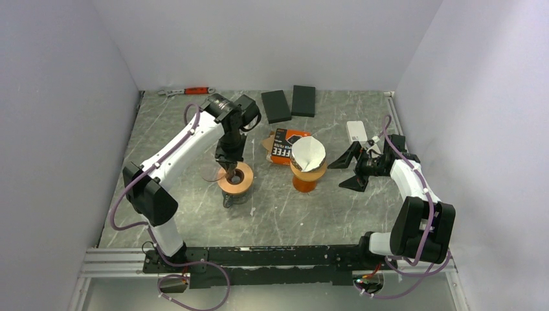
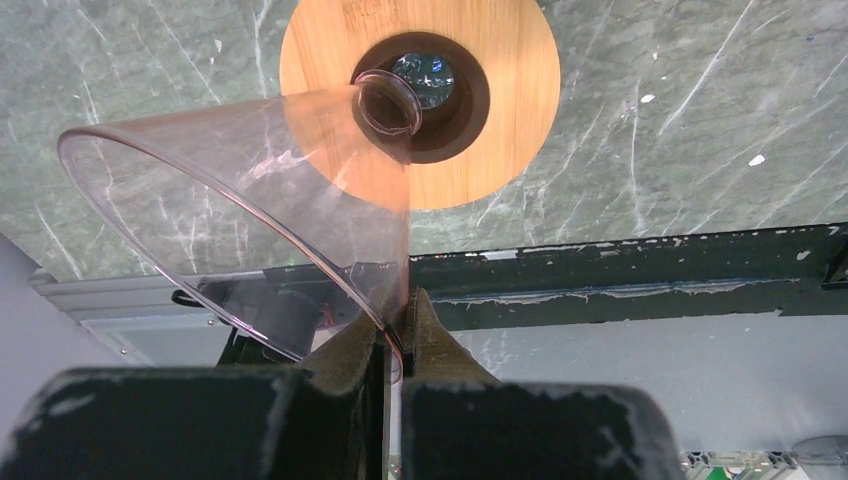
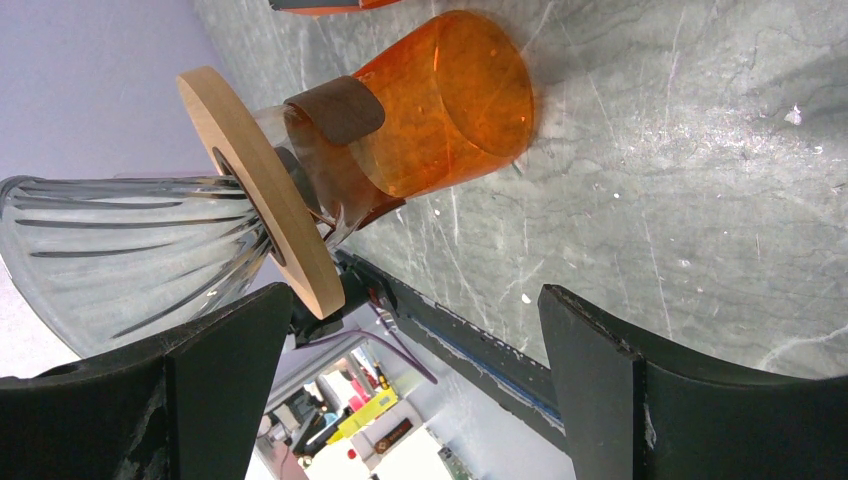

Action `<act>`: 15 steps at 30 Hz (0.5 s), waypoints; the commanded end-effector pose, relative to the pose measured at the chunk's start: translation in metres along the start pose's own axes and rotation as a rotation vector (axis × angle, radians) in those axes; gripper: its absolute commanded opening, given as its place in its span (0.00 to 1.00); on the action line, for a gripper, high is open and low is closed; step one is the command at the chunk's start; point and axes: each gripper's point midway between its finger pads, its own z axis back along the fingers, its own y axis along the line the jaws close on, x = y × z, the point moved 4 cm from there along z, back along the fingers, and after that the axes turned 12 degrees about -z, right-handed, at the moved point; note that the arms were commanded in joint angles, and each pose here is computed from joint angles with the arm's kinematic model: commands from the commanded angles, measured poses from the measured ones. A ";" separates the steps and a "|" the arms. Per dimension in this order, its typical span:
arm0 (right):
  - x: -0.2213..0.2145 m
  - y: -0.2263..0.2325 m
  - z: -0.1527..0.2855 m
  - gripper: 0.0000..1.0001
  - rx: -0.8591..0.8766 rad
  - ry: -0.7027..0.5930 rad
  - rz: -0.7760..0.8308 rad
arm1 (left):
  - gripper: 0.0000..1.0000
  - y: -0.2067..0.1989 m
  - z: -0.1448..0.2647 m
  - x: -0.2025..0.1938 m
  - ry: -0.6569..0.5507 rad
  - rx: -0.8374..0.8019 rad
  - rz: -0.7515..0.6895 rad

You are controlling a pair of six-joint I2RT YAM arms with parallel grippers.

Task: Place the coffee filter in the dripper

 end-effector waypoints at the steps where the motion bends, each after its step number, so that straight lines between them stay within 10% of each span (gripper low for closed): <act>1: 0.006 0.005 0.002 1.00 0.014 -0.021 0.024 | 0.00 -0.007 0.004 -0.014 0.083 0.007 -0.050; 15: 0.005 0.004 0.001 1.00 0.014 -0.022 0.018 | 0.00 -0.006 0.022 -0.007 -0.034 0.059 -0.071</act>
